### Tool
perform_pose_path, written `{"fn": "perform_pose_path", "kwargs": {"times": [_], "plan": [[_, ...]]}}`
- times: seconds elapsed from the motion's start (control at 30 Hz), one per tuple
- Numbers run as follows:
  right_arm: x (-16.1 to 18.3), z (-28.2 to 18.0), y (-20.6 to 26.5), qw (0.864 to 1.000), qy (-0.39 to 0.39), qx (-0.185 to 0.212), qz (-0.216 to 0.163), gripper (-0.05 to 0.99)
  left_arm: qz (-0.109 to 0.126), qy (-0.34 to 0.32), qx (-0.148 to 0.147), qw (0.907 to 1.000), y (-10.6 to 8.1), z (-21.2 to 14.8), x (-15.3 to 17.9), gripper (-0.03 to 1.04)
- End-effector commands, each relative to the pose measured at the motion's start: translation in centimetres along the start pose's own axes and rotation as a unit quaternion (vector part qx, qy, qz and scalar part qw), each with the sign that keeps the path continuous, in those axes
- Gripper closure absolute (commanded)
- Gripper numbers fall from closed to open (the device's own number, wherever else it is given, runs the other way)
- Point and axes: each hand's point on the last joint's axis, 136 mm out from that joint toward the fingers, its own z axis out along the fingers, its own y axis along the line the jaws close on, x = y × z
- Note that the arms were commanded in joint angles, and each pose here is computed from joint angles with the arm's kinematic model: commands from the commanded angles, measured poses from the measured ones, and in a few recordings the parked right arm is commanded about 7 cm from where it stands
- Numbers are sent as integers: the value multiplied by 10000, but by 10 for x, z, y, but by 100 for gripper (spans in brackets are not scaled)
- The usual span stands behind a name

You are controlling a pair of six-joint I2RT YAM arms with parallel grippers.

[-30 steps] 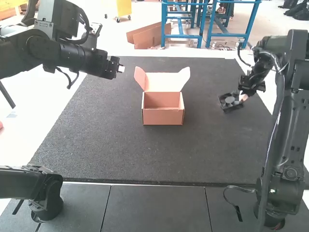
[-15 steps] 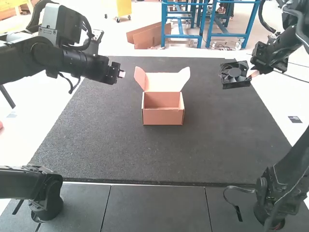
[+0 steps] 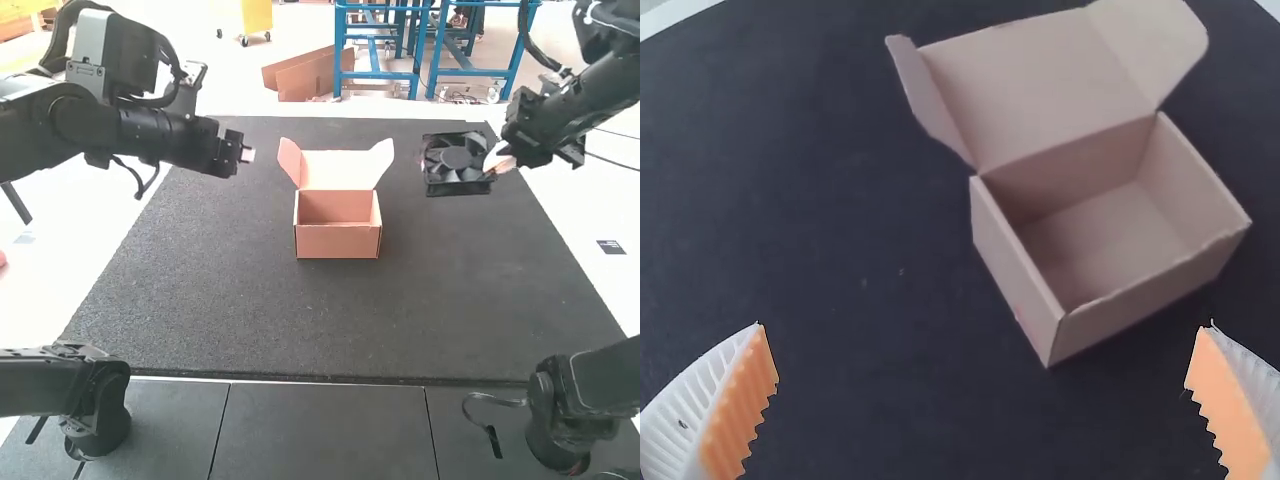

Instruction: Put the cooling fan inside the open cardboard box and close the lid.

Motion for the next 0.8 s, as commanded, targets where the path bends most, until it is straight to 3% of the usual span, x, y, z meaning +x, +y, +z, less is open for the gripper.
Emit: {"fn": "perform_pose_path", "kwargs": {"times": [0.0, 0.37, 0.77], "plan": [[8, -5, 37, 9991, 84, -418, -27, 95, -23, -80, 48, 10000, -2, -5, 0, 4], [22, 45, 125, 9938, 564, -854, -429, 95, -43, -141, 41, 9999, -1, -19, -2, 4], [-22, 113, 155, 9948, 620, -612, -524, 95, -58, -187, 40, 9998, -1, -30, -1, 4]]}}
